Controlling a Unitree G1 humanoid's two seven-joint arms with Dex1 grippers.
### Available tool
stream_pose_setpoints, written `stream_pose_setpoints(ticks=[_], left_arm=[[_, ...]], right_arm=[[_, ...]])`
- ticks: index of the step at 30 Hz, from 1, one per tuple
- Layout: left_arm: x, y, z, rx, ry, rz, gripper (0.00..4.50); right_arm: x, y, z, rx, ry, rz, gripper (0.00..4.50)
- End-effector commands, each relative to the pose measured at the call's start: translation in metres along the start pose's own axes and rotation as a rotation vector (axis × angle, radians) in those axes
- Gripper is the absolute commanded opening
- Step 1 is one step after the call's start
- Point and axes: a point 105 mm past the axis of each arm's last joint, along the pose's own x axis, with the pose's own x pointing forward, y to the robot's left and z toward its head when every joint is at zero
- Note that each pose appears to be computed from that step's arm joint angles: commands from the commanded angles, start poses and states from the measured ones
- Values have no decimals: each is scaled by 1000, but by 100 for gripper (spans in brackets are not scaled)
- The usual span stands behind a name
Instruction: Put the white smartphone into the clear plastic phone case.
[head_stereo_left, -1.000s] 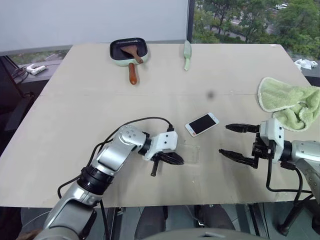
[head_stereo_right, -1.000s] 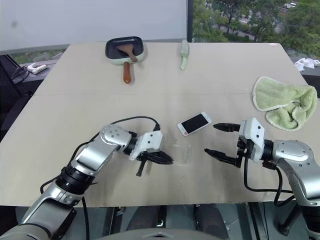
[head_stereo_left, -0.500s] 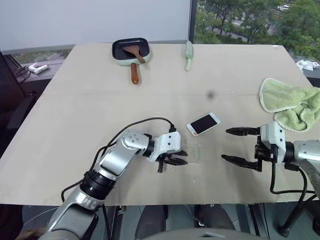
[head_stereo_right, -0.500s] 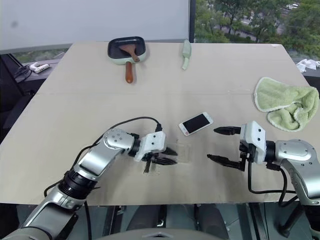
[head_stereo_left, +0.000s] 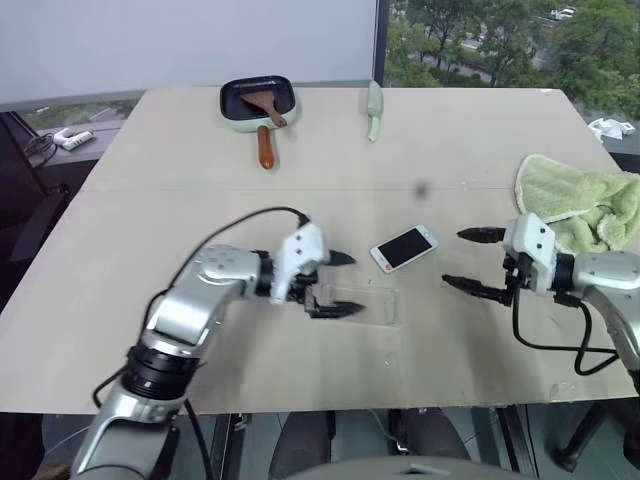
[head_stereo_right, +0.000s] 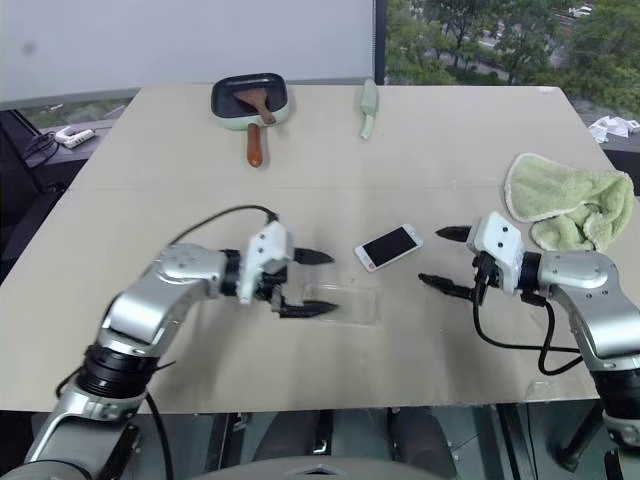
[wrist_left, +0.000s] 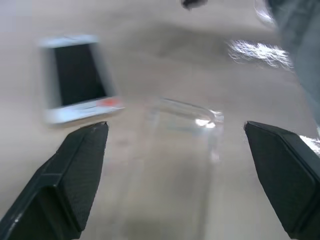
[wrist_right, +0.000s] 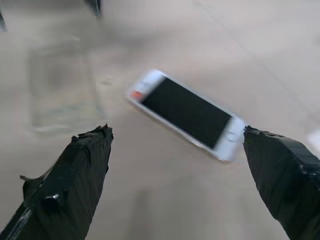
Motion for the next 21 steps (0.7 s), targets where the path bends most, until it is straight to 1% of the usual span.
stream_pose_setpoints(ticks=[1,4,7,9,13,17,21], left_arm=[[-34,11,6,12,-16,100,447],[-56,11,7,8,-4,160,447],[-69,11,10,3,-2,222,447],[-75,10,17,-13,-28,279,447],[-76,-3,20,-41,-37,300,447],[-77,-9,22,-59,-43,338,447],[-77,-14,22,-84,-40,337,447]], right_arm=[[7,-12,-1,-103,53,40,450],[24,-20,-1,-138,45,125,450],[40,-31,-1,-176,55,189,450],[53,-38,0,-168,51,247,450],[69,-45,-7,-195,105,333,450],[83,-53,1,-189,111,351,450],[92,-50,1,-191,149,384,450]])
